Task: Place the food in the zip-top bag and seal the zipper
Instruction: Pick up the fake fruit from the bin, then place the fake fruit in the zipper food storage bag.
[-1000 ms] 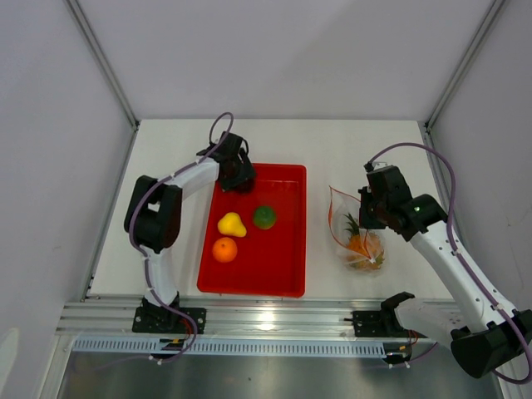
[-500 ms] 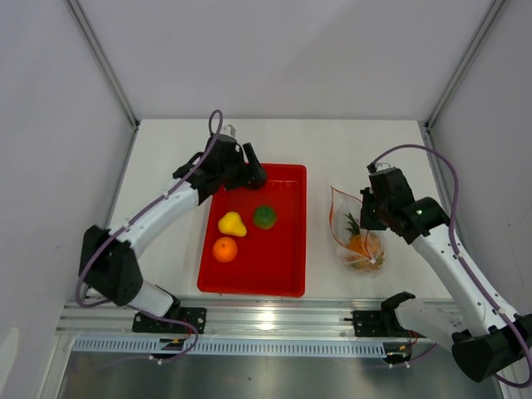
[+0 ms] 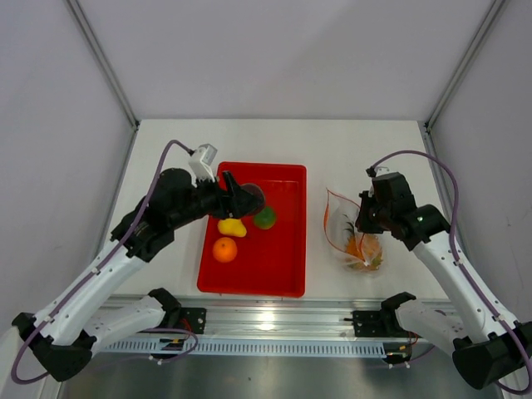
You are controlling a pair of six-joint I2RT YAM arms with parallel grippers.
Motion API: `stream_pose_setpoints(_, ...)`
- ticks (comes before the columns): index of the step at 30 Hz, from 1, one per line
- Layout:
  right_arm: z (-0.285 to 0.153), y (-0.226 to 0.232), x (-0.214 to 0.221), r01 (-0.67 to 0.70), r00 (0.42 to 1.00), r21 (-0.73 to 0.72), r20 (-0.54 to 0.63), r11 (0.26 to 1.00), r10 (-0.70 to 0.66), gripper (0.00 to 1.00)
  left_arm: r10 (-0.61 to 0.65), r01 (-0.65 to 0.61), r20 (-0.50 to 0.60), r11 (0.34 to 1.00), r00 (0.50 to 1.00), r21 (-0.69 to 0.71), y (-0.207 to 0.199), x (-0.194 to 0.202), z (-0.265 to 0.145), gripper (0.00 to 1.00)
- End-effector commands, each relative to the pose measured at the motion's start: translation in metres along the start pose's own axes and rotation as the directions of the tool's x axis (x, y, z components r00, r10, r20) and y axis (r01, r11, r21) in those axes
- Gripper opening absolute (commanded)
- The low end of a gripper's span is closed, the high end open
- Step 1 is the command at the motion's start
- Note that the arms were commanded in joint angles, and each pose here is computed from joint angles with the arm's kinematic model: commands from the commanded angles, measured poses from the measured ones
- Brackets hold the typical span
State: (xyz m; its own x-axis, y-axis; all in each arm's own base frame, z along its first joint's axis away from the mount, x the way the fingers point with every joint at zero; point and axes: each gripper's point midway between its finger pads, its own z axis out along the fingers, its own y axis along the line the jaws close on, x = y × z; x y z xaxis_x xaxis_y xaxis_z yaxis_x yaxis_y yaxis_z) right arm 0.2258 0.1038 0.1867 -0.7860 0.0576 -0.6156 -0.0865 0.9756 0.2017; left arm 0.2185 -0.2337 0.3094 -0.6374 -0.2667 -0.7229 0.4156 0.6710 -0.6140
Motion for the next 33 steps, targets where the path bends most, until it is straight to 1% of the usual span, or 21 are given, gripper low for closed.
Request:
stream_pose_setpoints(1,-0.002,0.008,-0.005,-0.015,0.999,-0.046,0.033,0.999,0.016,0.00,0.022,-0.016,-0.093,0.998,0.995,0.062,-0.005,0.031,-0.011,0.01)
stream_pose_setpoints(3,-0.001,0.007,-0.004,-0.019,0.999,-0.044,0.029,0.999,0.021,0.00,0.022,-0.014,-0.080,0.994,0.997,0.106,-0.014,0.033,-0.018,0.01)
stream_pose_setpoints(5,-0.001,0.012,-0.002,-0.020,1.000,-0.068,0.019,0.997,0.021,0.00,0.027,-0.010,-0.102,0.986,0.994,0.168,-0.024,0.041,-0.020,0.01)
stream_pose_setpoints(8,-0.003,0.010,-0.003,-0.019,1.000,-0.061,0.022,0.998,0.020,0.00,0.047,-0.015,-0.129,0.971,0.991,0.238,-0.042,0.051,-0.017,0.01)
stream_pose_setpoints(10,-0.004,0.011,-0.005,-0.026,0.999,-0.061,0.025,0.998,0.028,0.00,0.059,-0.020,-0.143,0.965,0.988,0.262,-0.054,0.053,-0.009,0.01)
stream_pose_setpoints(11,-0.005,0.011,-0.005,-0.029,0.999,-0.063,0.024,0.998,0.031,0.00,0.074,-0.024,-0.166,0.959,0.983,0.282,-0.062,0.060,-0.004,0.01)
stream_pose_setpoints(13,-0.006,0.012,-0.005,-0.040,0.999,-0.065,0.023,0.997,0.042,0.00,0.089,-0.029,-0.172,0.945,0.981,0.326,-0.077,0.061,0.000,0.01)
stream_pose_setpoints(14,-0.008,0.014,-0.006,-0.040,0.999,-0.074,0.023,0.996,0.042,0.00,0.102,-0.038,-0.156,0.928,0.982,0.370,-0.093,0.057,-0.001,0.01)
stream_pose_setpoints(16,-0.011,0.016,-0.008,-0.049,0.998,-0.082,0.028,0.995,0.051,0.00,0.119,-0.042,-0.171,0.917,0.978,0.397,-0.103,0.061,0.007,0.01)
stream_pose_setpoints(17,-0.014,0.019,-0.011,-0.052,0.998,-0.091,0.032,0.994,0.055,0.00,0.122,-0.047,-0.155,0.907,0.980,0.419,-0.113,0.054,0.009,0.01)
stream_pose_setpoints(19,-0.016,0.022,-0.012,-0.060,0.997,-0.104,0.032,0.993,0.063,0.00,0.128,-0.037,-0.183,0.902,0.975,0.430,-0.117,0.060,0.022,0.01)
stream_pose_setpoints(20,-0.017,0.024,-0.013,-0.065,0.997,-0.112,0.031,0.992,0.069,0.00,0.129,-0.039,-0.167,0.888,0.977,0.459,-0.126,0.055,0.026,0.01)
stream_pose_setpoints(21,-0.019,0.027,-0.014,-0.068,0.997,-0.125,0.031,0.990,0.072,0.00,0.128,-0.033,-0.175,0.884,0.976,0.465,-0.128,0.056,0.031,0.01)
stream_pose_setpoints(23,-0.019,0.032,-0.012,-0.068,0.997,-0.139,0.022,0.988,0.072,0.00,0.129,-0.015,-0.212,0.883,0.969,0.469,-0.130,0.064,0.049,0.01)
stream_pose_setpoints(24,-0.020,0.033,-0.012,-0.066,0.997,-0.141,0.021,0.988,0.069,0.00,0.122,-0.008,-0.202,0.873,0.972,0.488,-0.137,0.060,0.053,0.01)
stream_pose_setpoints(25,-0.020,0.034,-0.012,-0.065,0.997,-0.143,0.020,0.988,0.069,0.00,0.122,0.007,-0.230,0.871,0.966,0.492,-0.138,0.067,0.063,0.01)
stream_pose_setpoints(26,-0.019,0.034,-0.012,-0.065,0.997,-0.142,0.020,0.988,0.069,0.00,0.122,0.016,-0.238,0.861,0.964,0.508,-0.142,0.068,0.067,0.01)
stream_pose_setpoints(27,-0.019,0.033,-0.013,-0.063,0.997,-0.136,0.024,0.989,0.066,0.00,0.114,0.020,-0.210,0.837,0.971,0.547,-0.154,0.060,0.069,0.01)
stream_pose_setpoints(29,-0.020,0.032,-0.015,-0.060,0.997,-0.128,0.030,0.990,0.064,0.00,0.113,0.049,-0.257,0.834,0.960,0.550,-0.154,0.073,0.085,0.01)
stream_pose_setpoints(31,-0.021,0.033,-0.017,-0.061,0.997,-0.131,0.032,0.990,0.066,0.00,0.117,0.054,-0.261,0.823,0.958,0.566,-0.162,0.074,0.093,0.00)
stream_pose_setpoints(33,-0.022,0.034,-0.018,-0.058,0.997,-0.136,0.033,0.989,0.063,0.00,0.108,0.071,-0.288,0.835,0.951,0.546,-0.156,0.084,0.108,0.01)
